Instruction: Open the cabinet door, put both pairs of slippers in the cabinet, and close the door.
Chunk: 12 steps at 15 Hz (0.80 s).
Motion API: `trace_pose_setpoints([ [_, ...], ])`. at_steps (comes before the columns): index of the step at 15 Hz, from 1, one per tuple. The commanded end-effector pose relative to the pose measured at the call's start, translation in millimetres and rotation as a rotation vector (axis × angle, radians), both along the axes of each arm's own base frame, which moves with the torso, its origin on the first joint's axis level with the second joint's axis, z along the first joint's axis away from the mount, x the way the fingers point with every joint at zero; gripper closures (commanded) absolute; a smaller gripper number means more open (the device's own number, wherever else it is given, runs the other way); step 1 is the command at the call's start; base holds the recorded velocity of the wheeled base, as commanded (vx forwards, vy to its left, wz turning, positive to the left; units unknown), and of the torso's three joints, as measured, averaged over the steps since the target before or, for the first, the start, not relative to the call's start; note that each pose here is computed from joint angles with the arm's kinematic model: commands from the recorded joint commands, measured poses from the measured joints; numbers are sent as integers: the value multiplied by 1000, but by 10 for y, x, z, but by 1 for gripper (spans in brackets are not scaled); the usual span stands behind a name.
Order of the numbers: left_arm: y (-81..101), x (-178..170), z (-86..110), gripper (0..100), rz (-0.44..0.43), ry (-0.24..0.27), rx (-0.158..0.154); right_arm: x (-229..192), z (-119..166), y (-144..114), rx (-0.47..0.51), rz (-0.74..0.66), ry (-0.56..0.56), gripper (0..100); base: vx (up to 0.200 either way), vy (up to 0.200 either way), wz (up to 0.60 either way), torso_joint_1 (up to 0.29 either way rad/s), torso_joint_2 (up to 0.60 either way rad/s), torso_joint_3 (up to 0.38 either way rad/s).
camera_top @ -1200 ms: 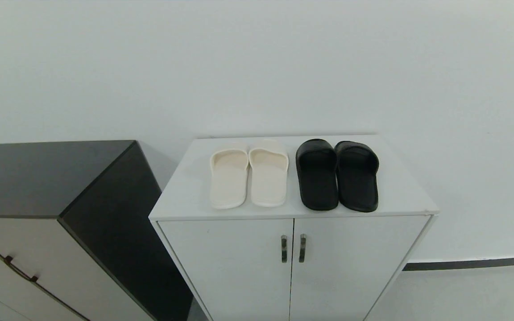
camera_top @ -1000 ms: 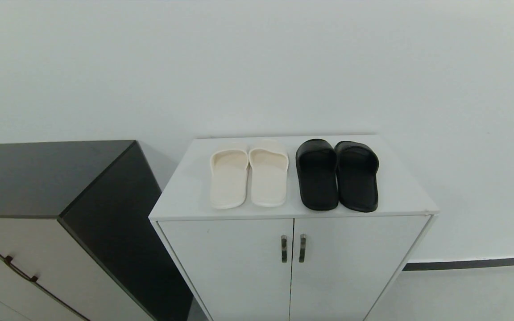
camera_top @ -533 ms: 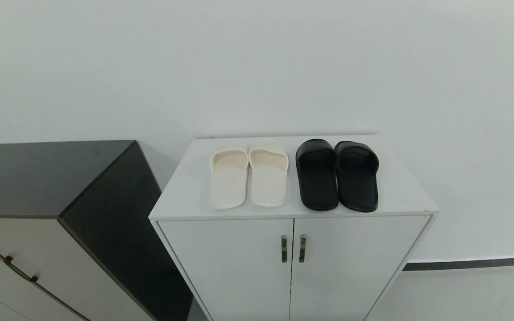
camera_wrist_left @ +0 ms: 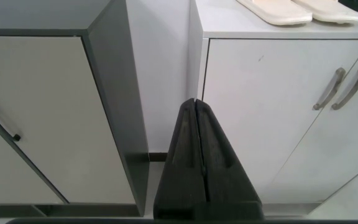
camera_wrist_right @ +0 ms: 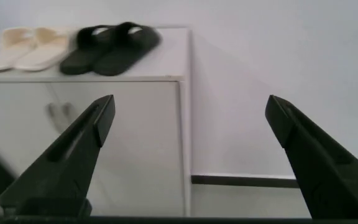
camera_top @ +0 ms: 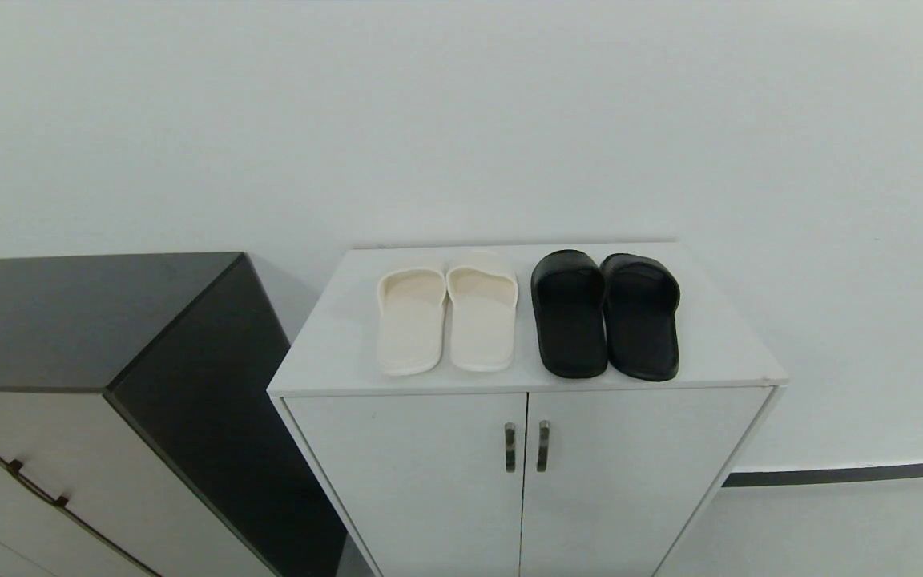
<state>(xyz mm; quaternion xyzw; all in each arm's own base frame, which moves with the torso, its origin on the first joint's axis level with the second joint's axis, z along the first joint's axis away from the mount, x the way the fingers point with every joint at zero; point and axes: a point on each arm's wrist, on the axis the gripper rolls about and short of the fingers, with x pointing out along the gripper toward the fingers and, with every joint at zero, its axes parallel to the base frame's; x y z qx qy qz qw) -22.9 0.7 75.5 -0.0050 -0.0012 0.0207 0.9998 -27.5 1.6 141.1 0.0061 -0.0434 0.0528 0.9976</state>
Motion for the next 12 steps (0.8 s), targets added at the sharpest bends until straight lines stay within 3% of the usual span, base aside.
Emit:
trace_pose_setpoints([
  [1, 0, 1, 1, 100, 1, 1, 1, 467, 353, 50, -9, 196, 231, 0, 0, 0, 0, 0, 0, 0],
  [6, 0, 1, -1, 100, 1, 2, 1, 1112, 675, 305, 14, 356, 374, 0, 0, 0, 0, 0, 0, 0],
  [9, 0, 0, 4, 100, 0, 1, 1, 1442, 852, 896, 98, 359, 384, 0, 0, 0, 0, 0, 0, 0],
  [10, 0, 1, -1, 100, 0, 2, 1, 1473, 856, 968, 98, 354, 386, 0, 0, 0, 0, 0, 0, 0],
  [11, 0, 1, -1, 100, 0, 2, 1, 1683, 884, 1315, 84, 307, 382, 0, 0, 0, 0, 0, 0, 0],
  [12, 0, 1, -1, 100, 0, 2, 1, 1834, 898, 1495, 76, 261, 375, 0, 0, 0, 0, 0, 0, 0],
])
